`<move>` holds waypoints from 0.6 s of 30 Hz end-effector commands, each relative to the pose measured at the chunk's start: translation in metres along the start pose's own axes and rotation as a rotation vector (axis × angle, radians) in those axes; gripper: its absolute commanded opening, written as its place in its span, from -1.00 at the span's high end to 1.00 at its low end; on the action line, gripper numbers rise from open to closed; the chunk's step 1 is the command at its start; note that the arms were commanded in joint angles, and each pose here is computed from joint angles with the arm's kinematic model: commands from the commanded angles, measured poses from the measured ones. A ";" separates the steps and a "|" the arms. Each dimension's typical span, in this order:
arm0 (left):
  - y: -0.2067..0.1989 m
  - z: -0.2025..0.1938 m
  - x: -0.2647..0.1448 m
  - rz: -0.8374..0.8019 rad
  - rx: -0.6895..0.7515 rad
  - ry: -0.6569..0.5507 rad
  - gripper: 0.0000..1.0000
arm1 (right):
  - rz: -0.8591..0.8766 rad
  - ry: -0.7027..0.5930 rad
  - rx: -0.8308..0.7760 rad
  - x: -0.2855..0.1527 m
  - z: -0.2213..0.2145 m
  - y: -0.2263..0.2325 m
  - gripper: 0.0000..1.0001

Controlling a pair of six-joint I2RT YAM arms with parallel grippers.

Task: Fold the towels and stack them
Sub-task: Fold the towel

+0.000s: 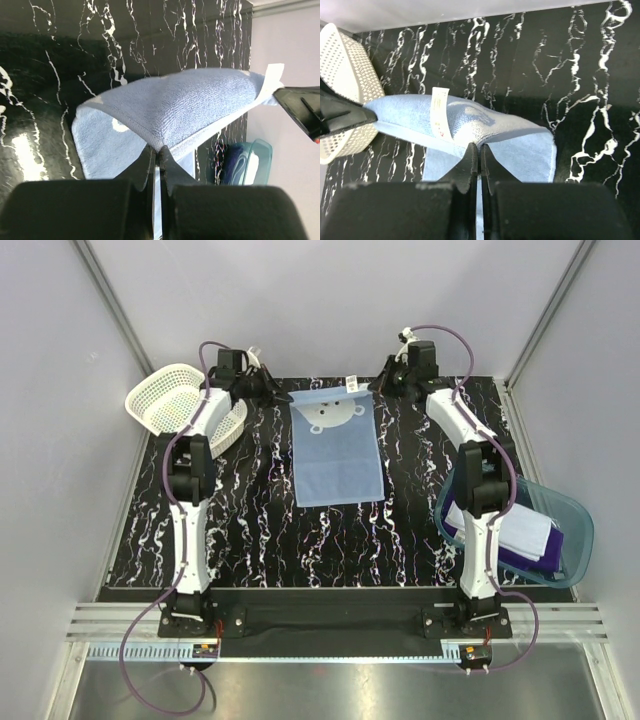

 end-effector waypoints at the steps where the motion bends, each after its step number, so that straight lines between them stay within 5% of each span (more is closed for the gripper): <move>1: -0.040 0.009 -0.018 -0.182 0.159 0.007 1.00 | 0.087 -0.107 -0.063 -0.011 0.031 0.015 1.00; 18: 0.035 -0.094 -0.061 0.134 -0.039 0.149 1.00 | 0.018 0.359 0.087 -0.070 -0.078 0.013 1.00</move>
Point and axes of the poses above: each gripper's point midway between its finger pads, its own x axis out along the fingers, its own y axis along the line the jaws close on, z = x × y, the point moved 7 cm from there along -x, back along the fingers, and after that the axes turned 15 degrees about -x, right-handed, at the moved point
